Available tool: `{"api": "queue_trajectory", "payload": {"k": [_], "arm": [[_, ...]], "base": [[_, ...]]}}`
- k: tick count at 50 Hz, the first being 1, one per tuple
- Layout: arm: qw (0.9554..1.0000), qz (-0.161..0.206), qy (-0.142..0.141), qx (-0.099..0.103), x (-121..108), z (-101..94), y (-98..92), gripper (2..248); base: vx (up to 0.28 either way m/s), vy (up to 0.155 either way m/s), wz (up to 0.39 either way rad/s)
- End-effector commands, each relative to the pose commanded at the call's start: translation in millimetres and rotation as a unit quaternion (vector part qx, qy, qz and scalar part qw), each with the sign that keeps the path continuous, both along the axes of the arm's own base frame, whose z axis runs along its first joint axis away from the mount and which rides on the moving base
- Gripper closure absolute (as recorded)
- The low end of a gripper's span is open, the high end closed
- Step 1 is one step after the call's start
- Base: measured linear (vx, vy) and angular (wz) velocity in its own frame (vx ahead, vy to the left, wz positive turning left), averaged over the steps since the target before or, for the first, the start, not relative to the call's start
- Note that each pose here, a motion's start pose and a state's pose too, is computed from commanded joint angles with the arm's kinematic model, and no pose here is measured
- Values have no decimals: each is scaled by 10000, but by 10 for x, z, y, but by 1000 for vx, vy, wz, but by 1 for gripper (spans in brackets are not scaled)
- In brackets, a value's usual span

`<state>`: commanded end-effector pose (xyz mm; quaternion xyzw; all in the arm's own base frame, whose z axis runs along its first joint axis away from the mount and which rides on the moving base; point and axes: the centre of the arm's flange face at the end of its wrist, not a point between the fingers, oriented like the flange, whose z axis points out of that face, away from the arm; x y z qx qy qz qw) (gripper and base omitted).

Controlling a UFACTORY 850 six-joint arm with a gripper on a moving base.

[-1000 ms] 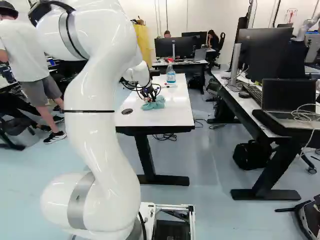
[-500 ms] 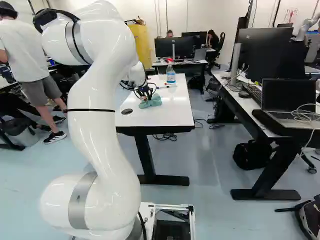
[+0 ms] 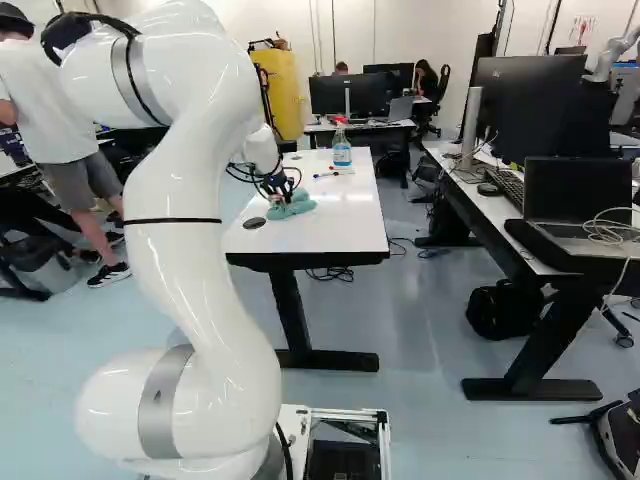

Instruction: Clean the table with the green towel

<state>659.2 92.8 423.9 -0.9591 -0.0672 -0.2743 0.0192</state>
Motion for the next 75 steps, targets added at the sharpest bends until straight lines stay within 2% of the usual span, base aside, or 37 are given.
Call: {"api": "queue_trajectory", "payload": {"k": [19, 36, 63, 75], "arm": [[9999, 23, 139, -20, -340, 26, -18, 202], [9997, -106, 232, -30, -568, 41, -209, 202], [9984, -506, 263, -24, -616, 45, -697, 202], [9975, -670, 234, -17, -526, 40, -893, 202]], "base": [[0, 0, 0], [0, 0, 0], [0, 0, 0], [0, 0, 0]]}}
